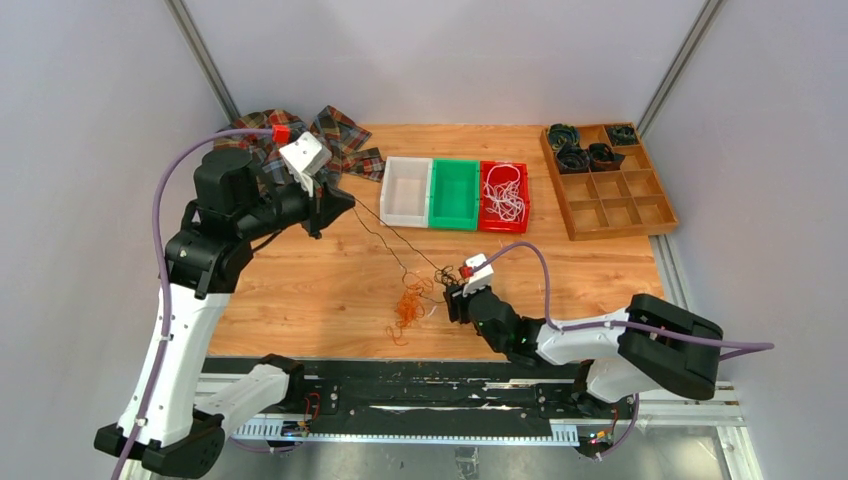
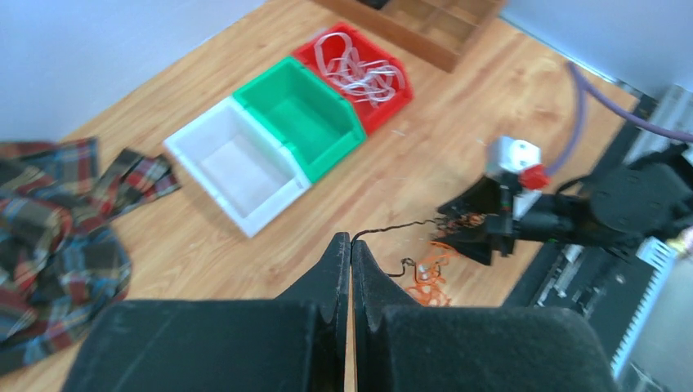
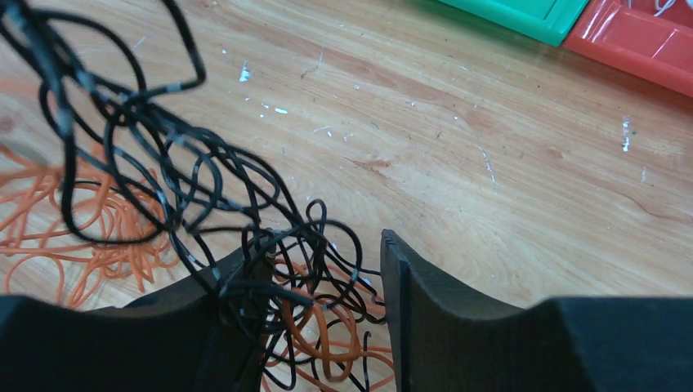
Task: Untangle the cables
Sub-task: Untie the cable.
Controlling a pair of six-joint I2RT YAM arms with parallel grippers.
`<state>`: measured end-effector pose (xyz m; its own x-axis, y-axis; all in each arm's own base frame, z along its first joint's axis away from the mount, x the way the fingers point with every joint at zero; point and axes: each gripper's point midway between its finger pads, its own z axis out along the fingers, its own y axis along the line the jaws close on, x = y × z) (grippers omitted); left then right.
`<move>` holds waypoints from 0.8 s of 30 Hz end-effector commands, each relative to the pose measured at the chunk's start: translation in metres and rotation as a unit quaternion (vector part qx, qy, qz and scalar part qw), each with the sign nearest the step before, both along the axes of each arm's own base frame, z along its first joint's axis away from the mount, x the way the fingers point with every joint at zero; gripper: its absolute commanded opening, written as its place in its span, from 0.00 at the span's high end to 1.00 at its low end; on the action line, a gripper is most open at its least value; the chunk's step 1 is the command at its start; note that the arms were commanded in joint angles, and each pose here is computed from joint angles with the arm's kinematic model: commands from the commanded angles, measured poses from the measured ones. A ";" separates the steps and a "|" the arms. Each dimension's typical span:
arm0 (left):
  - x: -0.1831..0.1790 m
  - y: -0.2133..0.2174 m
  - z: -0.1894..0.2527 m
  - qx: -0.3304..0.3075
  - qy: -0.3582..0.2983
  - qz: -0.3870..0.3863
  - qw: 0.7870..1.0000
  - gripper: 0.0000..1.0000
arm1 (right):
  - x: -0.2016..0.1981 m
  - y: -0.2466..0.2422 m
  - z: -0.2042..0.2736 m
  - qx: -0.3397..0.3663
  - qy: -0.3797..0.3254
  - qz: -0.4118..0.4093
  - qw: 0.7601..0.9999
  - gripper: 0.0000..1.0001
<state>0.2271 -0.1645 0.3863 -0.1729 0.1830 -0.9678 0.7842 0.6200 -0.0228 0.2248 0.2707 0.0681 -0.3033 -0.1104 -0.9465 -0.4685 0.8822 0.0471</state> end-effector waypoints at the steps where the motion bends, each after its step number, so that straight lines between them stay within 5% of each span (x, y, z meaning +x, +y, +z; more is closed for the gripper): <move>1: 0.033 0.027 0.025 -0.012 -0.050 0.108 0.993 0.99 | -0.002 -0.016 -0.009 -0.009 0.010 -0.012 1.000 0.49; 10: 0.053 0.058 0.035 -0.004 -0.068 0.204 0.977 0.99 | -0.006 -0.047 -0.025 -0.013 0.029 -0.042 0.999 0.51; 17: 0.038 0.019 -0.014 -0.011 -0.010 0.082 0.997 0.99 | -0.001 -0.037 0.018 0.051 0.017 -0.020 0.998 0.48; 24: 0.037 0.013 -0.067 0.012 0.034 0.055 0.998 0.99 | 0.002 -0.011 0.072 0.060 -0.005 0.033 0.998 0.40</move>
